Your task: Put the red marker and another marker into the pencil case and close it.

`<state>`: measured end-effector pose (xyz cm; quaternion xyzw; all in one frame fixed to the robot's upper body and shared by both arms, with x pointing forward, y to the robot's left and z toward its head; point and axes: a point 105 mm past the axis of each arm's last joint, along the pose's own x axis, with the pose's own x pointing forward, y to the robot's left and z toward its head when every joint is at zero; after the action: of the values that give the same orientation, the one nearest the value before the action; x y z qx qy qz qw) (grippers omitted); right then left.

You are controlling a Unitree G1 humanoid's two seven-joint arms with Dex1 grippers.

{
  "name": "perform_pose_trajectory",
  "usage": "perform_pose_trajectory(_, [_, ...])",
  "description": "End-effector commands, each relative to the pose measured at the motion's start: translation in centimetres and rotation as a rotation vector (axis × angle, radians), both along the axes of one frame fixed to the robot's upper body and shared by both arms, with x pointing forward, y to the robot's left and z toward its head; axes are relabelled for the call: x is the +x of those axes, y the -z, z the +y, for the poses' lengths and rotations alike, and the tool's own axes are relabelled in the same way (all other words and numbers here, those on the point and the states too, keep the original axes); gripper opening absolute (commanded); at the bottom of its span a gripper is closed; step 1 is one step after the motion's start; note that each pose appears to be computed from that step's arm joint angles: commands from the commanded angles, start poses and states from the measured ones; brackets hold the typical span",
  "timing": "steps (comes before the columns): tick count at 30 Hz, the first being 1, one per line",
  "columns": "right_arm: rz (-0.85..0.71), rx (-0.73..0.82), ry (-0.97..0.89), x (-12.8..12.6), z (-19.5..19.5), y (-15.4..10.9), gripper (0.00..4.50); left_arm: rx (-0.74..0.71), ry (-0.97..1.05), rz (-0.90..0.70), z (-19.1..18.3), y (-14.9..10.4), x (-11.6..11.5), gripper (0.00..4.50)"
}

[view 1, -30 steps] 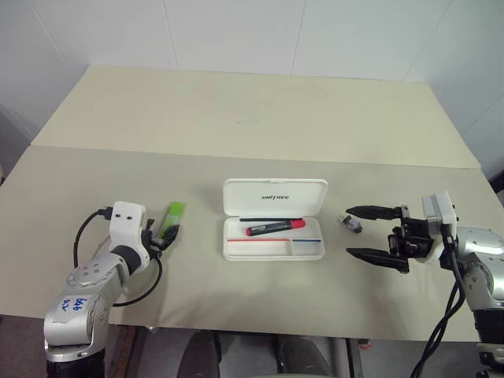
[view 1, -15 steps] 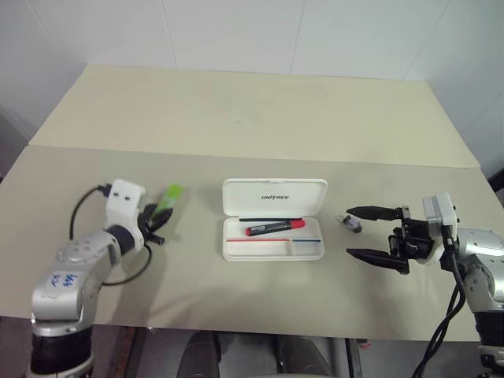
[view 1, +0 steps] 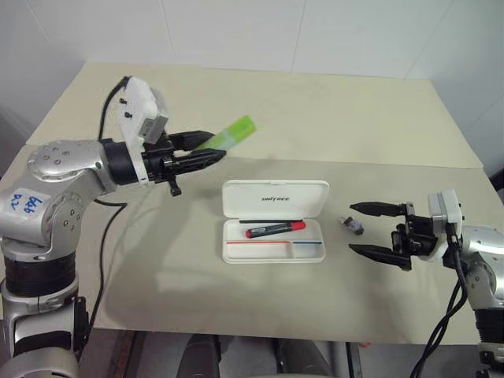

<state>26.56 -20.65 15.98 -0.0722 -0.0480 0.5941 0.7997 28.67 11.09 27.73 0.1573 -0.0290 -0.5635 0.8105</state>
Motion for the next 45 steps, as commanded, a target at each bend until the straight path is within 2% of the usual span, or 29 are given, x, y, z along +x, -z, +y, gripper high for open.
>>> perform_pose_trajectory(1, [-0.046,0.005,0.007,-0.4,0.2,-0.6,4.5,0.089,0.178,0.039,-2.3,0.6,-2.0,1.08])
perform_pose_trajectory(6, [-0.046,-0.003,0.04,-0.9,-0.4,-0.4,4.5,0.206,0.31,0.134,-4.3,3.4,-3.4,1.08])
perform_pose_trajectory(15, [-0.031,-0.004,0.101,-2.2,-1.0,0.3,4.5,0.412,0.256,0.219,-5.4,9.2,-2.2,1.08])
perform_pose_trajectory(26, [-0.02,-0.001,0.128,-2.5,-0.8,0.8,4.5,0.475,0.193,0.225,-5.6,10.9,-1.4,1.08])
perform_pose_trajectory(45, [-0.012,-0.012,0.141,-2.1,-0.8,1.2,4.5,0.498,0.158,0.256,-6.1,12.8,-2.0,1.08])
